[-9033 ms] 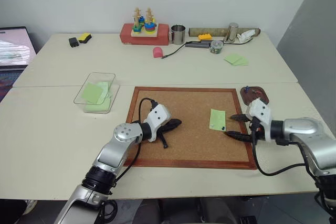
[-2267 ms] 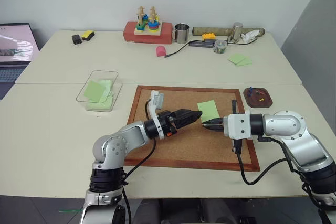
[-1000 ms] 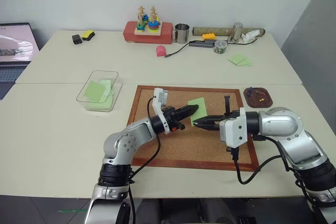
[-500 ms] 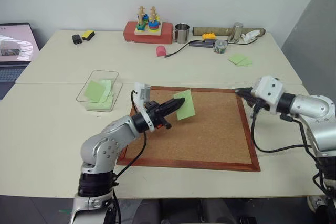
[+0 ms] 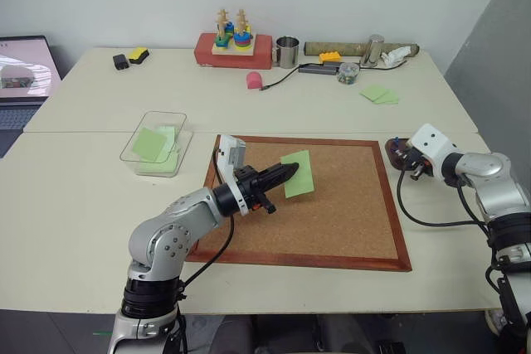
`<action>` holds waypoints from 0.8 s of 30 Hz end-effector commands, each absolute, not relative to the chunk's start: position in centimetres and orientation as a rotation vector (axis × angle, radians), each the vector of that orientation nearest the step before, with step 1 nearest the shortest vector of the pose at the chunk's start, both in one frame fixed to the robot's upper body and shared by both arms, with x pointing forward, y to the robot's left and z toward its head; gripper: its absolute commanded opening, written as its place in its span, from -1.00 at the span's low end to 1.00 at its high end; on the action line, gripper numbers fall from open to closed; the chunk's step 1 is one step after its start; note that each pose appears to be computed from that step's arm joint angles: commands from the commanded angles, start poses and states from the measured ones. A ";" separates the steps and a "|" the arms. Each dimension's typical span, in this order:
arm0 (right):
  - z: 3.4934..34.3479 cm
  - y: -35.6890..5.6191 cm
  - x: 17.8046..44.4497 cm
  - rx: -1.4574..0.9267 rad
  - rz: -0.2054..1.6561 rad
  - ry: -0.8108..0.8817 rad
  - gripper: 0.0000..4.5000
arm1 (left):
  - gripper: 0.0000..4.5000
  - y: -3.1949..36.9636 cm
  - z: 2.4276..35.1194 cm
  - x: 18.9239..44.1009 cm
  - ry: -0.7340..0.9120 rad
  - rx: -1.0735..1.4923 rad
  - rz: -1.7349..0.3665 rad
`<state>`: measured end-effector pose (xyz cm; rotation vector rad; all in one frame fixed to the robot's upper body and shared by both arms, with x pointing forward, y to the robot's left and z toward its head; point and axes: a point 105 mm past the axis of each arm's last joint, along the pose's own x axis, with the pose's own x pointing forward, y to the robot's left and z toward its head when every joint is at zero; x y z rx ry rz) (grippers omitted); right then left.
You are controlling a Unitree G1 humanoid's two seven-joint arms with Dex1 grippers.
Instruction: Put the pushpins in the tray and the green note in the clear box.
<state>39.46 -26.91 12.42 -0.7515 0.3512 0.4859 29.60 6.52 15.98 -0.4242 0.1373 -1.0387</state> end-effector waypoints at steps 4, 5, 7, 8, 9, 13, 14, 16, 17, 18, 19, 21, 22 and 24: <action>14.8 -26.9 40.1 -0.783 0.455 0.278 0.27 | -1.00 6.6 17.1 29.3 0.086 -0.396 -1.048; 15.1 -27.0 40.1 -0.784 0.452 0.272 0.37 | -1.00 6.6 17.1 29.3 0.085 -0.395 -1.047; 16.0 -26.9 40.0 -0.791 0.452 0.250 0.58 | -1.00 6.8 17.2 29.4 0.080 -0.391 -1.041; 17.0 -26.7 39.7 -0.800 0.464 0.225 0.64 | -1.00 6.9 17.3 29.5 0.076 -0.388 -1.037; 18.2 -26.3 39.4 -0.812 0.486 0.196 0.77 | -1.00 7.4 17.7 29.8 0.056 -0.370 -1.014; 20.8 -23.6 37.7 -0.835 0.634 0.116 0.77 | -1.00 10.2 19.5 30.7 -0.019 -0.294 -0.898; 21.2 -22.8 37.2 -0.837 0.680 0.100 0.77 | -1.00 10.9 19.9 30.9 -0.034 -0.282 -0.871; 22.1 -20.1 35.5 -0.810 0.823 0.045 0.77 | -1.00 13.0 20.9 31.5 -0.066 -0.236 -0.793; 22.6 -18.8 34.6 -0.785 0.893 0.019 0.77 | -1.00 14.2 21.3 31.9 -0.079 -0.204 -0.750; 23.1 -17.6 33.7 -0.760 0.952 -0.004 0.77 | -1.00 15.4 21.7 32.2 -0.090 -0.167 -0.705; 23.7 -16.3 33.0 -0.724 1.004 -0.027 0.77 | -1.00 16.9 22.3 32.8 -0.105 -0.138 -0.644; 24.7 -13.9 31.7 -0.653 1.098 -0.072 0.77 | -1.00 20.3 23.6 33.8 -0.145 -0.088 -0.503; 25.0 -13.1 31.3 -0.628 1.124 -0.084 0.77 | -1.00 21.5 24.0 34.1 -0.156 -0.069 -0.453; 25.7 -11.9 30.9 -0.589 1.154 -0.105 0.77 | -1.00 24.0 24.4 34.8 -0.167 -0.033 -0.341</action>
